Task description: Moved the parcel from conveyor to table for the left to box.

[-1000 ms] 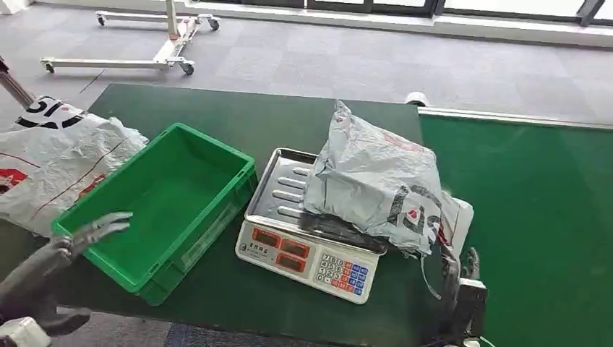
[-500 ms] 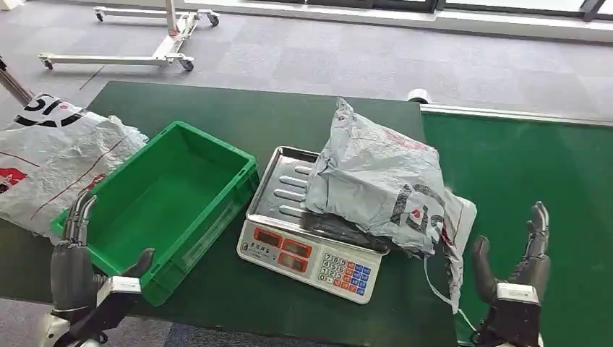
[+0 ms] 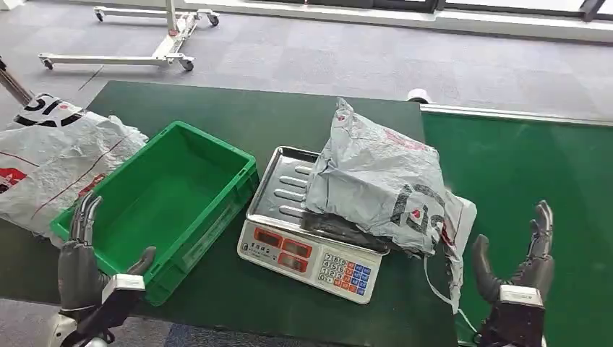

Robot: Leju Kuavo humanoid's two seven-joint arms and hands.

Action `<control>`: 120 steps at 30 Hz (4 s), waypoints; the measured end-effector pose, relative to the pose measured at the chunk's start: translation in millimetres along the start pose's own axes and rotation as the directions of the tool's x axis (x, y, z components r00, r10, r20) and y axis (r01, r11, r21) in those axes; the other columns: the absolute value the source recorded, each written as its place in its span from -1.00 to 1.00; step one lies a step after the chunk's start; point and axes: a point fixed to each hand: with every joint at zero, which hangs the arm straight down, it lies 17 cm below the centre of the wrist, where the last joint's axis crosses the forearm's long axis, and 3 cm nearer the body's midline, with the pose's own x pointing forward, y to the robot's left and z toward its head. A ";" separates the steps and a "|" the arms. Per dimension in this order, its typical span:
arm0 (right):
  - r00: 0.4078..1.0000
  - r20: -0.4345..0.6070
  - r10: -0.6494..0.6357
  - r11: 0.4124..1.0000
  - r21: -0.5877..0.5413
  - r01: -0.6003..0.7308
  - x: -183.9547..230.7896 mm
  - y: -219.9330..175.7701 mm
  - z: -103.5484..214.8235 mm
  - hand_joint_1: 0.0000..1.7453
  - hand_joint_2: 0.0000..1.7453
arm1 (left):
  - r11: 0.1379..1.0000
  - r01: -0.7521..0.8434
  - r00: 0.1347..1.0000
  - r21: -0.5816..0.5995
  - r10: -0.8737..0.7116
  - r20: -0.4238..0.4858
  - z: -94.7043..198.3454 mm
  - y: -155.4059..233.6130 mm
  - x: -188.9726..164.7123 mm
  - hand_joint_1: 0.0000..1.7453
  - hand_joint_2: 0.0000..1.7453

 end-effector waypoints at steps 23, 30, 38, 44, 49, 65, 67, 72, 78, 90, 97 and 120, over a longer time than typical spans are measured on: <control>0.982 0.162 -0.101 0.966 0.251 0.059 71.7 113.6 1.5 -1.00 1.00 | 0.924 -0.367 0.886 -0.109 0.383 0.260 -67.2 -104.4 130.8 -1.00 1.00; 0.980 0.168 -0.106 0.961 0.269 0.058 72.5 118.4 4.0 -1.00 1.00 | 0.920 -0.370 0.884 -0.127 0.391 0.257 -65.3 -111.0 132.6 -1.00 1.00; 0.980 0.167 -0.105 0.960 0.274 0.056 71.7 119.5 5.1 -1.00 1.00 | 0.920 -0.370 0.884 -0.129 0.391 0.255 -64.9 -112.2 132.0 -1.00 1.00; 0.980 0.167 -0.105 0.960 0.275 0.056 71.4 119.8 5.5 -1.00 1.00 | 0.920 -0.370 0.884 -0.129 0.391 0.255 -64.9 -112.1 131.9 -1.00 1.00; 0.980 0.167 -0.104 0.960 0.275 0.055 71.2 119.7 5.5 -1.00 1.00 | 0.920 -0.370 0.884 -0.129 0.391 0.255 -64.9 -112.1 131.9 -1.00 1.00; 0.980 0.168 -0.104 0.960 0.276 0.054 71.1 119.6 5.5 -1.00 1.00 | 0.920 -0.370 0.884 -0.129 0.391 0.255 -64.9 -112.3 131.9 -1.00 1.00; 0.980 0.168 -0.104 0.960 0.276 0.054 71.0 119.6 5.6 -1.00 1.00 | 0.920 -0.370 0.884 -0.129 0.391 0.255 -64.9 -112.3 131.9 -1.00 1.00; 0.982 0.172 -0.077 0.968 0.251 0.031 69.7 115.3 4.6 -1.00 1.00 | 0.922 -0.375 0.885 -0.095 0.387 0.260 -65.3 -105.8 129.9 -1.00 1.00; 0.987 0.102 0.124 0.992 0.008 -0.126 32.1 19.8 6.9 -1.00 1.00 | 0.917 -0.387 0.900 0.101 0.351 0.259 -43.3 -22.6 101.9 -1.00 1.00; 0.972 0.111 0.207 0.978 -0.055 -0.202 35.4 -11.3 4.2 -1.00 1.00 | 0.922 -0.347 0.912 0.172 0.289 0.290 -39.1 17.9 104.6 -1.00 1.00; 0.971 0.103 0.216 0.976 -0.058 -0.211 34.5 -13.2 4.2 -1.00 1.00 | 0.922 -0.342 0.914 0.181 0.282 0.293 -39.2 22.2 104.7 -1.00 1.00; 0.971 0.087 0.224 0.974 -0.058 -0.220 31.4 -14.1 4.3 -1.00 1.00 | 0.924 -0.339 0.915 0.179 0.279 0.290 -38.6 21.4 104.4 -1.00 1.00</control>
